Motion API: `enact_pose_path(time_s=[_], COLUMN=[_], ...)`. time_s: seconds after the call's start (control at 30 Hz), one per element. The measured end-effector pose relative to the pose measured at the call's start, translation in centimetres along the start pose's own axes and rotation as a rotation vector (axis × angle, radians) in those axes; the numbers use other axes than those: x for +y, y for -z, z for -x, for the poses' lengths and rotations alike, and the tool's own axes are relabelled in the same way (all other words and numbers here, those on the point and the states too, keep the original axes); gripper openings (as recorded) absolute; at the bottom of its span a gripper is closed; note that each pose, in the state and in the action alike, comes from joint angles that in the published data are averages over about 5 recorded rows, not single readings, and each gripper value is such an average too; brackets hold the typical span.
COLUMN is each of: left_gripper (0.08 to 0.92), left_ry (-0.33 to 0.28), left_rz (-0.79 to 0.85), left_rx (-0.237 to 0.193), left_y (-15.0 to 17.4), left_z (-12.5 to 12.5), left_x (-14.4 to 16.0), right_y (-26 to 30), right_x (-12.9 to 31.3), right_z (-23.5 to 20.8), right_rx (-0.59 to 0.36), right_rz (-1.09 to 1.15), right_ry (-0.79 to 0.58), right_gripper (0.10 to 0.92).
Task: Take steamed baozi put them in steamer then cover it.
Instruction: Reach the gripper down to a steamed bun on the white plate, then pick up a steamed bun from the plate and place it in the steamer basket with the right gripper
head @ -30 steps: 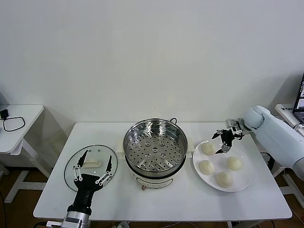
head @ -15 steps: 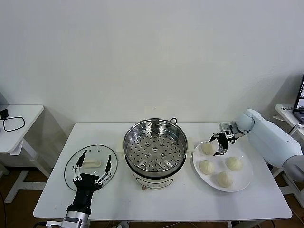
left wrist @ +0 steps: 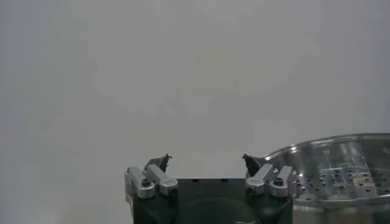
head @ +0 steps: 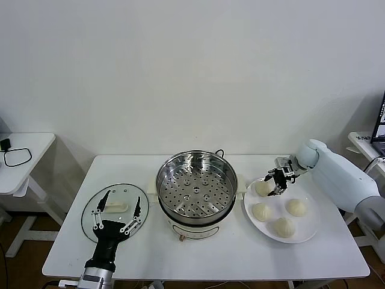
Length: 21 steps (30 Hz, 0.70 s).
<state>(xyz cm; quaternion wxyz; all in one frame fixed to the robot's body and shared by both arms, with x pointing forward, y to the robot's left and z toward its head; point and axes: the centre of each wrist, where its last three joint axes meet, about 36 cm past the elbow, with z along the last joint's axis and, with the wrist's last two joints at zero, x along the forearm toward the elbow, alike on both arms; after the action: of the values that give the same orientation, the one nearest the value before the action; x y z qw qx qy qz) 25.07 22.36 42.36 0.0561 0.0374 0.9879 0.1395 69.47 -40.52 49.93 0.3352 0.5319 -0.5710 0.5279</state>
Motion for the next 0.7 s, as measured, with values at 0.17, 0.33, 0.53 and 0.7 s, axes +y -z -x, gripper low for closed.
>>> enact_pose_path(time_s=[0.17, 0.33, 0.53, 0.7], left_gripper=[0.823, 0.823, 0.823, 0.823], left_ry=[-0.004, -0.007, -0.004, -0.001], left_rz=[-0.005, -0.007, -0.009, -0.013], left_rx=[-0.009, -0.016, -0.021, -0.024], left_y=[0.3, 0.6, 0.8, 0.9], left_z=[0.1, 0.0, -0.1, -0.2], left_x=[-0.1, -0.1, -0.1, -0.1], right_y=[2.6, 7.5, 14.9, 21.0], right_x=[-2.0, -4.5, -6.6, -7.0], right_z=[-4.8, -10.1, -15.1, -16.2], right_rx=[-0.013, -0.027, -0.035, -0.030], right_rz=[-0.140, -0.357, -0.631, -0.832], right_ry=[-0.020, -0.045, -0.061, -0.033], right_gripper=[0.656, 0.660, 0.650, 0.638])
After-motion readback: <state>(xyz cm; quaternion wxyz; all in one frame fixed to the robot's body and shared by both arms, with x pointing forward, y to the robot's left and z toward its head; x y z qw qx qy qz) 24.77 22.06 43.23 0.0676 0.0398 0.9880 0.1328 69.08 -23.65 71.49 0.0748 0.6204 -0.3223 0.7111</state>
